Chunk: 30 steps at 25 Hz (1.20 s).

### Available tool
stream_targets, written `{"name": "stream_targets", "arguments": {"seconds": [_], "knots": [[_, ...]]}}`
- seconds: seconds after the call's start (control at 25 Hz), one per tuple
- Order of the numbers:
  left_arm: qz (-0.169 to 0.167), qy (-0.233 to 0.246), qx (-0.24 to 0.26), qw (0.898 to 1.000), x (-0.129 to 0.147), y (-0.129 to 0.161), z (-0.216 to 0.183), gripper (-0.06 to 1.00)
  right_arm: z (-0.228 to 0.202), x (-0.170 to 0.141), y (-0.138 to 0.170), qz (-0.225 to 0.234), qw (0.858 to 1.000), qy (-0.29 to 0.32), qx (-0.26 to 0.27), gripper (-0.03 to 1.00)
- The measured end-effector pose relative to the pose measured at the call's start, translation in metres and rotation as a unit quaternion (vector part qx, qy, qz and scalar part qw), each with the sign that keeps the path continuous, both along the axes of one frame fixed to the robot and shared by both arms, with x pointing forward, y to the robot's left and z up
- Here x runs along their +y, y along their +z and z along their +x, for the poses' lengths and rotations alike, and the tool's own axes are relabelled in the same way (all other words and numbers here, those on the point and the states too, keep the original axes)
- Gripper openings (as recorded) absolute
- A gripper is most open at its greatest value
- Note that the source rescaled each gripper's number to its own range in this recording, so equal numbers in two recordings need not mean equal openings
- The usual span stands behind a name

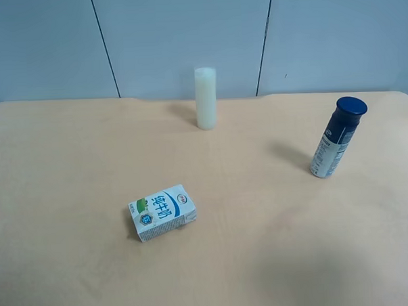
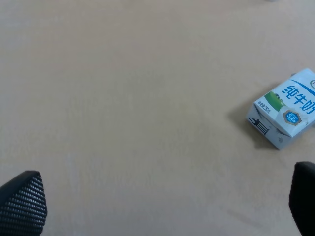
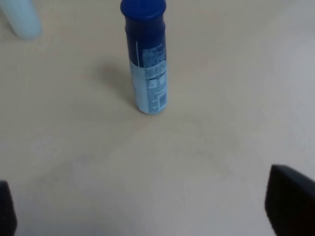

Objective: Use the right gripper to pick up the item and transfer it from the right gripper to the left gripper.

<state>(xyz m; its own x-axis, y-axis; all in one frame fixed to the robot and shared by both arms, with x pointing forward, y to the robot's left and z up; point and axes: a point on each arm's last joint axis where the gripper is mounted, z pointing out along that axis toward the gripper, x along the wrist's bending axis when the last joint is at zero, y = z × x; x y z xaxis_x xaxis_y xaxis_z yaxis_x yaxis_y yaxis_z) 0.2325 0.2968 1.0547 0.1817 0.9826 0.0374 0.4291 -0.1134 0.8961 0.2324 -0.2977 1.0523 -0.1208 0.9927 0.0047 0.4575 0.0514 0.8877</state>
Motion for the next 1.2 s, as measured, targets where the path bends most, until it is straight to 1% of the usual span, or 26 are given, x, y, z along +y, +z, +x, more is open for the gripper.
{"name": "stream_targets", "arguments": {"seconds": [1.2], "knots": [[0.000, 0.000, 0.000, 1.000, 0.0000, 0.0000, 0.0000, 1.00, 0.0000, 0.0000, 0.0000, 0.000, 1.000, 0.000, 0.000, 1.00]]}}
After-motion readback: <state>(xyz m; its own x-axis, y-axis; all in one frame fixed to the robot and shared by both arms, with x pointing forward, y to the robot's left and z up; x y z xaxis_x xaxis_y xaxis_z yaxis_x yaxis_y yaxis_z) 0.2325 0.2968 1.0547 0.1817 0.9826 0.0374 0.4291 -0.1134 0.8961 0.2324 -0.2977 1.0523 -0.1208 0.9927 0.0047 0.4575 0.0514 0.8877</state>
